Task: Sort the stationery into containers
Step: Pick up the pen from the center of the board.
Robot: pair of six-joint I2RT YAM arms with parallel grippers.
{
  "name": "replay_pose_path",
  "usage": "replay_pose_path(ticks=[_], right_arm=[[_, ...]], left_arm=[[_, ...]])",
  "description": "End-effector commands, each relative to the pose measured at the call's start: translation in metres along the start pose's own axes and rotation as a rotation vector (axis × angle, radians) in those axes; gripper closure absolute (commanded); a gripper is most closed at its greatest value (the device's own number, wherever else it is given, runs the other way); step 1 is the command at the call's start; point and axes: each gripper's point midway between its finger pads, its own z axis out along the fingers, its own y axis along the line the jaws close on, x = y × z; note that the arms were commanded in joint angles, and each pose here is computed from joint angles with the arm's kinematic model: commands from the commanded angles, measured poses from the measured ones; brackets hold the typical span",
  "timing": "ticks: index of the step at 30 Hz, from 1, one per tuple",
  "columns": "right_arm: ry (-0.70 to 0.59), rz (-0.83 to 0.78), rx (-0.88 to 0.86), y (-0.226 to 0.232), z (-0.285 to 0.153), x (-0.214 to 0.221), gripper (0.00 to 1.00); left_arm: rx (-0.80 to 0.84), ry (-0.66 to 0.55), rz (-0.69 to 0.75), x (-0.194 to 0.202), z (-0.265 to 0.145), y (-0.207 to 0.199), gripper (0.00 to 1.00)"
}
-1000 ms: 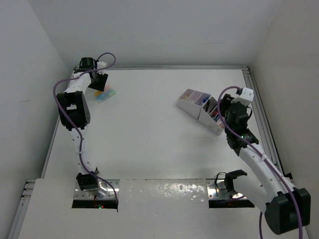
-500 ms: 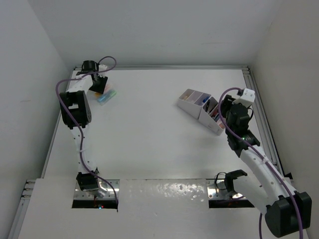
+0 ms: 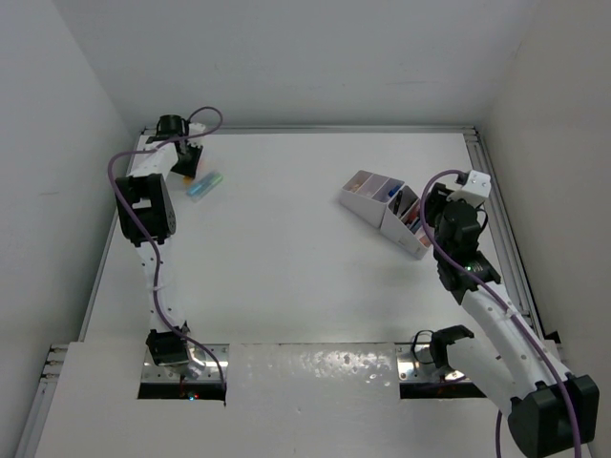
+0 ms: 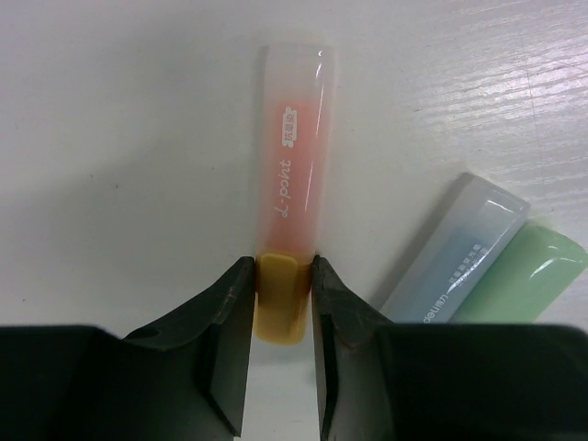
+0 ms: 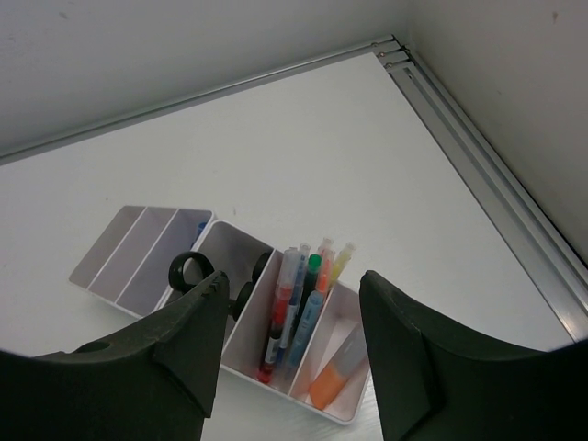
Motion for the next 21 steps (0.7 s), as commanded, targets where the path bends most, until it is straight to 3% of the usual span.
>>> replay_pose_path(ticks=[1,4,7,11,14,16,21], right_arm=[[-0.043,0.008,-0.026,0.008,-0.003,-0.023,0.42],[-0.036,0.0,-0.041,0.014,-0.004,-0.024,0.42],[-0.04,0.016,-0.078,0.027,-0.006,-0.03,0.43],[-0.067,0.109,-0.189,0.065,-0.011,-0.051,0.43],[-0.084,0.167,-0.298,0.103,-0.013,-0.066,0.44],[-0.099,0.233,-0.348,0.125,-0.015,-0.083,0.44],[-0.09,0.357,-0.515,0.186,-0.005,-0.1,0.42]], left_arm=[[0.05,0.045,-0.057,0.015,0.001,-0.01,1.0],[0.021,-0.053,-0.096,-0.016,-0.022,0.001,1.0],[-0.001,-0.223,-0.133,-0.071,-0.076,0.009,1.0],[0.007,-0.484,-0.08,-0.146,-0.18,-0.014,1.0],[0.067,-0.597,0.009,-0.173,-0.234,-0.061,1.0],[0.128,-0.649,0.109,-0.185,-0.265,-0.115,1.0],[0.324,-0.593,0.328,-0.165,-0.288,-0.239,1.0]])
